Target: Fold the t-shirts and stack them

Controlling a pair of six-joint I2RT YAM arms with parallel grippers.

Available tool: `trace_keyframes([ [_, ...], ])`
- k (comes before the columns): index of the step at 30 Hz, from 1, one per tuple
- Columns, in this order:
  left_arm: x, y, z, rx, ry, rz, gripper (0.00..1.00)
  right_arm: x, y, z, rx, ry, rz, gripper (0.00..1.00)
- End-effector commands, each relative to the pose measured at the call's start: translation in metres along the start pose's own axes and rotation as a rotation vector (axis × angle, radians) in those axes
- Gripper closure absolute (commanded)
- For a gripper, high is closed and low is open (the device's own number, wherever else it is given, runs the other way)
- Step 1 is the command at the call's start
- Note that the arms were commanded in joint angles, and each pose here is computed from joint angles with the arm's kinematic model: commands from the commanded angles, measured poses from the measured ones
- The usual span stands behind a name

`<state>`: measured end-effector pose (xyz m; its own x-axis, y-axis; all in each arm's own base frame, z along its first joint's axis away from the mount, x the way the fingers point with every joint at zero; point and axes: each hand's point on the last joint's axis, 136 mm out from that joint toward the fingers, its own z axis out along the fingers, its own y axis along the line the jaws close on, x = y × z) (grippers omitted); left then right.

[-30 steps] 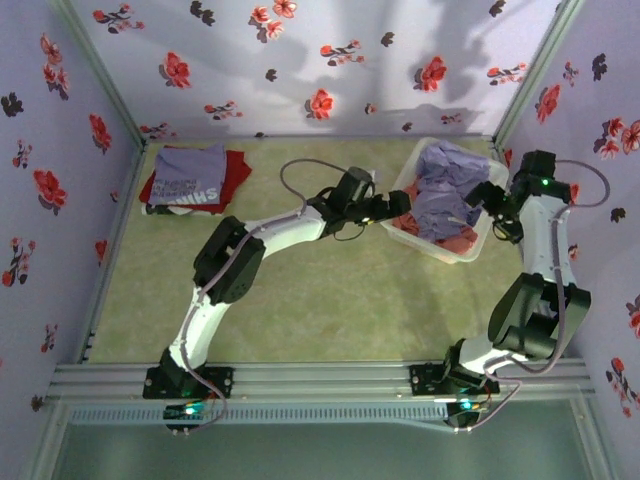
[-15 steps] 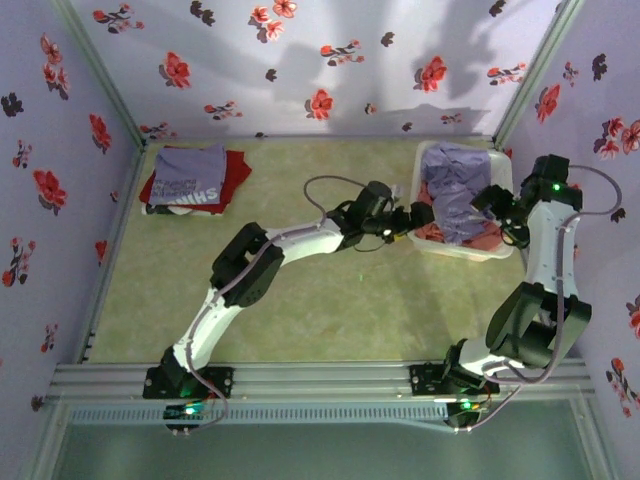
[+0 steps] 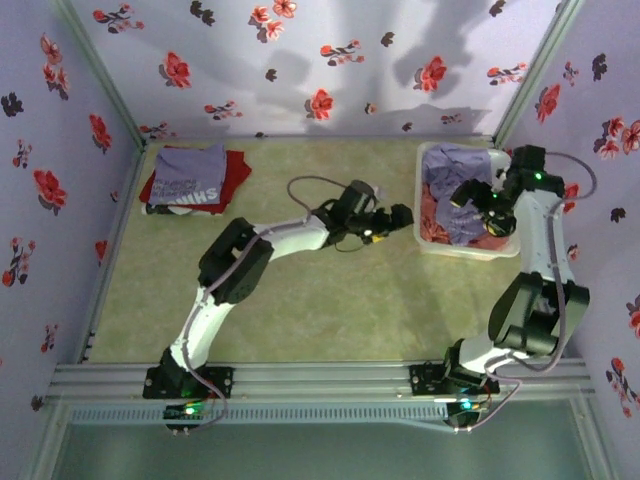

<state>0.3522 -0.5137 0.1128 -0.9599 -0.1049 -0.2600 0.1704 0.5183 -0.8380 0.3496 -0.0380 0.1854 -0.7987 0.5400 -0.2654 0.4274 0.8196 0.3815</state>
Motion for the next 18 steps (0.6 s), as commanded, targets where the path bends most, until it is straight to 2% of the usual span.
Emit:
trace_keyframes([
  [1,-0.024,-0.008,-0.046,-0.102,-0.025,0.164,0.01,-0.004,-0.012,0.019,0.105,0.066,-0.074,0.15],
  [3,-0.025,0.005,-0.059,-0.166,-0.011,0.194,0.01,-0.005,-0.013,0.034,0.113,0.122,-0.081,0.25],
  [6,-0.026,0.019,-0.071,-0.194,-0.016,0.184,0.01,-0.003,-0.007,0.058,0.104,0.182,-0.099,0.32],
  [8,-0.025,0.026,-0.075,-0.207,-0.028,0.178,0.01,-0.003,-0.008,0.071,0.145,0.207,-0.118,0.33],
  [10,-0.024,0.032,-0.077,-0.217,-0.036,0.175,0.01,-0.005,-0.007,0.080,0.163,0.215,-0.131,0.35],
  [13,-0.021,0.038,-0.076,-0.222,-0.032,0.169,0.01,-0.009,-0.005,0.092,0.175,0.221,-0.135,0.46],
  [18,-0.021,0.044,-0.075,-0.226,-0.034,0.164,0.01,-0.013,-0.004,0.105,0.196,0.243,-0.137,0.57],
])
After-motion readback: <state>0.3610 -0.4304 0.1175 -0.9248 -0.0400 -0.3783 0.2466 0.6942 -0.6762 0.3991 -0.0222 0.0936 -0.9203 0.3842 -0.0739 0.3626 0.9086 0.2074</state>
